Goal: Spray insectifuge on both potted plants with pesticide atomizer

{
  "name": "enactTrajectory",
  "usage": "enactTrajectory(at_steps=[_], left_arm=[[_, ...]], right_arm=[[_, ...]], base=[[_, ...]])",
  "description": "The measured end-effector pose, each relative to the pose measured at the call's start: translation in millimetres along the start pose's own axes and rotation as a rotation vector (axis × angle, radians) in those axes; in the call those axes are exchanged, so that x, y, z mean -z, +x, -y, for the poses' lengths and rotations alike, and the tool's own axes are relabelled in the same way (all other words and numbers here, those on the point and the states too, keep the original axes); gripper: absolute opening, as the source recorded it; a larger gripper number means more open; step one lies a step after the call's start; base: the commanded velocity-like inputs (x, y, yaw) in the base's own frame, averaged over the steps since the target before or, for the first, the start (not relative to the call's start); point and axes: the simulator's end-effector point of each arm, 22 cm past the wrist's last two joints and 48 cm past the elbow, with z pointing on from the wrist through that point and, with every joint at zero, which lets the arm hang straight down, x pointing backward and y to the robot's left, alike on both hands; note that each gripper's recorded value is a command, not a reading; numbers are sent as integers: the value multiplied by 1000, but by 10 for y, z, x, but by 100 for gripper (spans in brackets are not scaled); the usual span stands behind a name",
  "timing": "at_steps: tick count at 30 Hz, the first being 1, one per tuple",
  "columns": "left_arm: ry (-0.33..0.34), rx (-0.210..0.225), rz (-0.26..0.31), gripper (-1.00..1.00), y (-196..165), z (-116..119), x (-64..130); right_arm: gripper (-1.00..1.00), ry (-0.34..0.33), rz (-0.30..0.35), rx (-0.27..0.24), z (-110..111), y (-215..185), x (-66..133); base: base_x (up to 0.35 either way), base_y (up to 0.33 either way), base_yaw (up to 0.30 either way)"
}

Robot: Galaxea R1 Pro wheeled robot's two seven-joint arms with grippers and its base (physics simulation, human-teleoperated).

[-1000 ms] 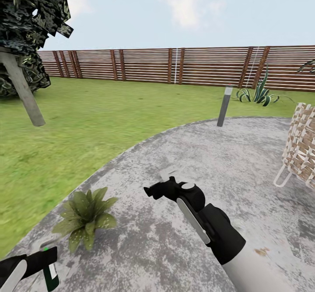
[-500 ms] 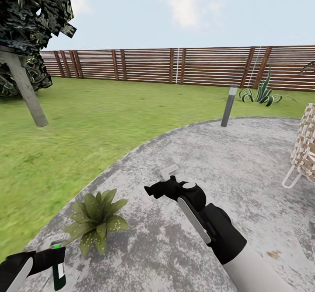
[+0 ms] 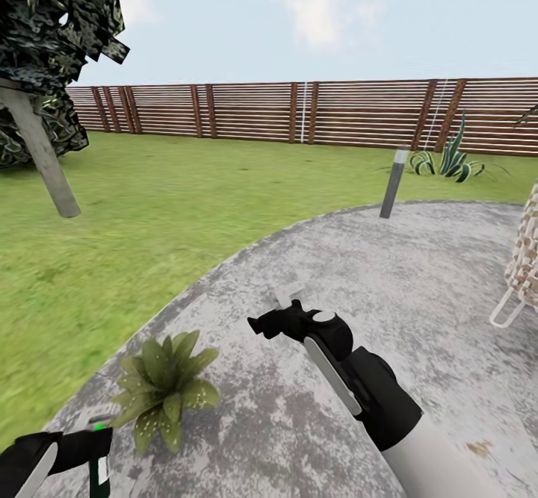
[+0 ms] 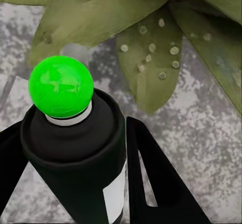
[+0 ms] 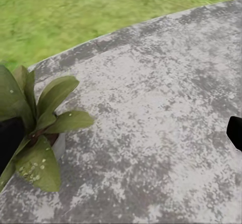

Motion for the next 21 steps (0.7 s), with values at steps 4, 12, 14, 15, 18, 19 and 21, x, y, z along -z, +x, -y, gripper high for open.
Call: enactTrajectory(at_steps=[4, 12, 14, 15, 18, 19, 21], left_arm=[[-98, -110, -88, -100, 297, -56, -123], [-81, -134, -77, -100, 204, 169, -190], [-48, -130, -55, -100, 37, 320, -197], [-45, -126, -64, -100, 2, 343, -192], [-42, -119, -67, -100, -134, 378, -170], [-43, -118, -70, -100, -145, 379, -167], [-44, -113, -85, -100, -124, 377, -162]], right_arm=[[100, 0, -1, 0, 0, 4, -2], [100, 0, -1, -1, -4, 2, -3], [100, 0, -1, -1, -4, 2, -2], [100, -1, -2, -1, -4, 6, -4], [100, -3, -3, -2, -8, 10, -5], [100, -2, -4, -2, -5, 12, -5], [100, -3, -3, -2, -6, 11, -5]], base=[[61, 9, 0], [1, 0, 0], [0, 0, 0], [0, 0, 0], [0, 0, 0], [0, 0, 0], [0, 0, 0]])
